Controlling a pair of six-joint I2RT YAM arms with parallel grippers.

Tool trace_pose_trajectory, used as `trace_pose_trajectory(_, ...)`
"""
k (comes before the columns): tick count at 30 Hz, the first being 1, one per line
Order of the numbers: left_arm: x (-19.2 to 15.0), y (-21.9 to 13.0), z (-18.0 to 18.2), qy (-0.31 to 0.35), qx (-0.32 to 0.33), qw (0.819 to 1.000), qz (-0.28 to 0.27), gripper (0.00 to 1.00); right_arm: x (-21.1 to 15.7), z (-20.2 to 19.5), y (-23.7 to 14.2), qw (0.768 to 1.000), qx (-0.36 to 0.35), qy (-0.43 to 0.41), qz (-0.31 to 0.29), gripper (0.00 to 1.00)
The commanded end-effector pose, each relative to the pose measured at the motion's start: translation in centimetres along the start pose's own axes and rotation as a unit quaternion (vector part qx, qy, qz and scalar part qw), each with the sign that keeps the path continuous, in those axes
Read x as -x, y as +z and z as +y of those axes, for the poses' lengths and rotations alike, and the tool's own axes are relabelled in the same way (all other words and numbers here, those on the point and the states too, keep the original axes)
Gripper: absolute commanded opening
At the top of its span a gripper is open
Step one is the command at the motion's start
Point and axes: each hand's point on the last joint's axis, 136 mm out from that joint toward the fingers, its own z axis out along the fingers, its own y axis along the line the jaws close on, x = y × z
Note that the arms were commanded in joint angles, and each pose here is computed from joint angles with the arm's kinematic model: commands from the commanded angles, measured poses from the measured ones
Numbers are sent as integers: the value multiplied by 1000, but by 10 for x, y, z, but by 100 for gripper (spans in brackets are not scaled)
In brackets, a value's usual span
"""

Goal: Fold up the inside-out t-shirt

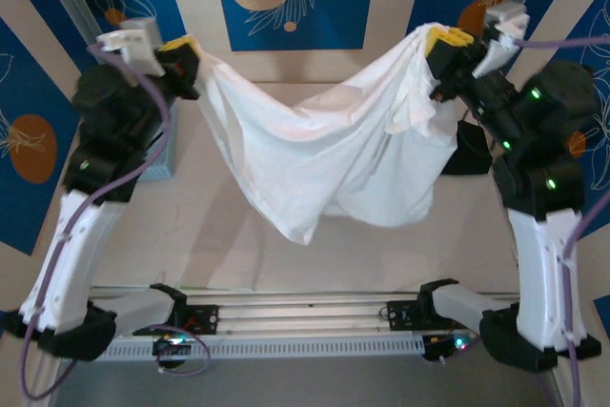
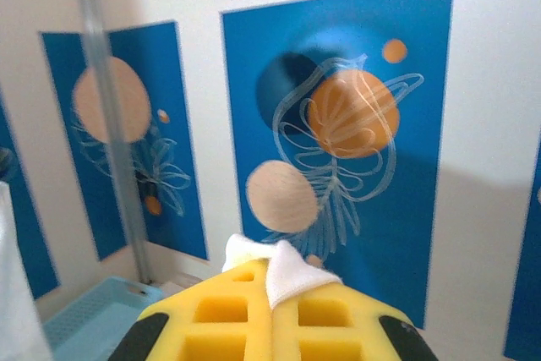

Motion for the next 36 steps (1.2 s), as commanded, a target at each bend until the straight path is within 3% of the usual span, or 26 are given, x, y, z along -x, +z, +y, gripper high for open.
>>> trace_pose_trajectory(1, -54, 42, 25, 6, 47, 997, 66, 0, -56, -52, 72, 996, -64, -13, 60, 1)
trace_pose_trajectory(5, -139, 77, 47, -15, 70, 985, 155, 0, -170, -87, 168, 979, -66, 40, 191, 6)
trace_pose_trajectory(7, -178, 81, 57, -27, 81, 977, 194, 0, -237, -89, 199, 957, -55, 72, 275, 18)
trace_pose_trajectory(8, -195, 81, 62, -33, 85, 973, 210, 0, -268, -85, 208, 945, -49, 81, 313, 28)
trace_pose_trajectory(9, -213, 78, 68, -39, 92, 969, 227, 0, -298, -78, 213, 933, -41, 81, 349, 37)
trace_pose_trajectory(11, -240, 70, 74, -50, 95, 962, 250, 0, -336, -59, 210, 917, -28, 67, 392, 47)
trace_pose_trajectory(14, -270, 54, 82, -55, 103, 954, 277, 0, -365, -25, 184, 904, -5, 56, 423, 53)
trace_pose_trajectory(17, -286, 37, 91, -57, 113, 949, 289, 0, -395, 18, 129, 882, 32, 86, 462, 62)
trace_pose_trajectory(22, -291, 17, 95, -54, 116, 947, 293, 0, -459, 83, 31, 823, 65, 154, 542, 61)
trace_pose_trajectory(24, -292, 13, 95, -54, 115, 948, 292, 0, -486, 89, 1, 797, 47, 174, 576, 57)
trace_pose_trajectory(27, -291, 10, 94, -54, 112, 948, 291, 0, -510, 81, -26, 776, 9, 183, 603, 53)
trace_pose_trajectory(36, -292, 9, 94, -58, 110, 948, 292, 0, -549, 65, -50, 743, -35, 182, 643, 47)
